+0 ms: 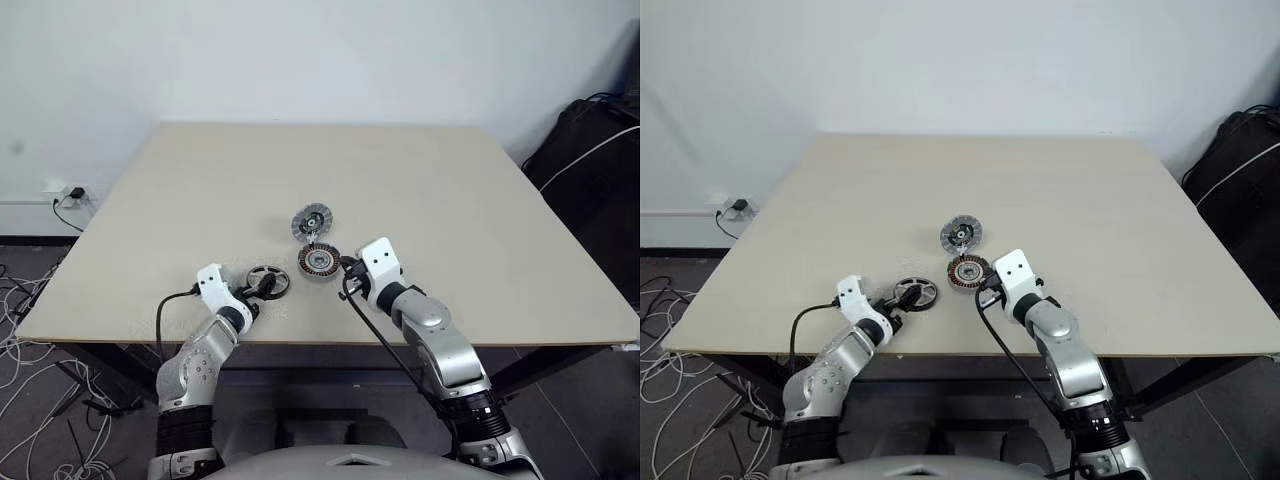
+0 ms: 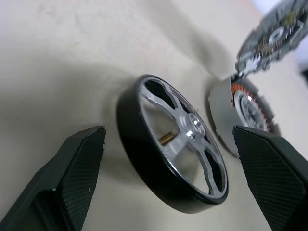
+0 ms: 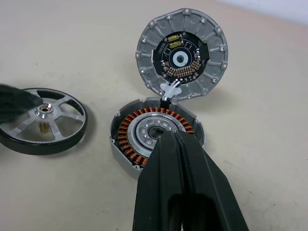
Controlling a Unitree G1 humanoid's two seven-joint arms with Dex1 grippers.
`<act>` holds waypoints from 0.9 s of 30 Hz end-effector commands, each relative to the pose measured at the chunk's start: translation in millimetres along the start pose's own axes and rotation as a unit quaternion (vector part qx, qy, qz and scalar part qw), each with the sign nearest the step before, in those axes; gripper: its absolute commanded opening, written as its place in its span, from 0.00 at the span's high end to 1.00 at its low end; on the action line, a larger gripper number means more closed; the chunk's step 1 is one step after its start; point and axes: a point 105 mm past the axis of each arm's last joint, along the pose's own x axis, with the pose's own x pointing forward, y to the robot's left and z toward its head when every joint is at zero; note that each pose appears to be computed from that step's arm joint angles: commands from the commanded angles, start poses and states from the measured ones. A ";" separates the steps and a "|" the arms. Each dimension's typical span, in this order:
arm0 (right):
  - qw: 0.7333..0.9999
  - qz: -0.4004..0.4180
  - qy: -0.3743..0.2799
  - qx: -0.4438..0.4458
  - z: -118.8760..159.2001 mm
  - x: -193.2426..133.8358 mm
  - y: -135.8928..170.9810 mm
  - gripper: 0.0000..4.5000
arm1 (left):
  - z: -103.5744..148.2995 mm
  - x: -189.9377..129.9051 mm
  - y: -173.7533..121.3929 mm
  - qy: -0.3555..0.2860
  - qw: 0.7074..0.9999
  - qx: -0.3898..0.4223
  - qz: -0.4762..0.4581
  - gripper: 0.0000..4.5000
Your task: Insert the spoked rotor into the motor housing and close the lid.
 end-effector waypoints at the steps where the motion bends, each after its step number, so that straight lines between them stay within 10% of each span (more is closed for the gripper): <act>1: 1.000 0.004 -0.025 -0.010 15.6 -0.5 1.0 0.99 | -1.5 5.7 -27.6 -0.011 0.993 -0.109 -0.047 0.00; 6: 1.000 0.006 -0.024 -0.012 15.7 -0.7 1.9 1.00 | -10.0 5.1 -32.1 0.006 0.983 -0.174 -0.062 0.14; 17: 1.000 0.012 -0.022 -0.014 15.9 -0.1 6.1 1.00 | -23.7 4.8 -40.4 0.041 0.976 -0.201 -0.079 0.90; 27: 1.000 0.006 -0.020 -0.015 15.7 -3.3 4.9 1.00 | 21.0 -7.8 -60.9 -0.071 0.953 -0.236 -0.179 0.90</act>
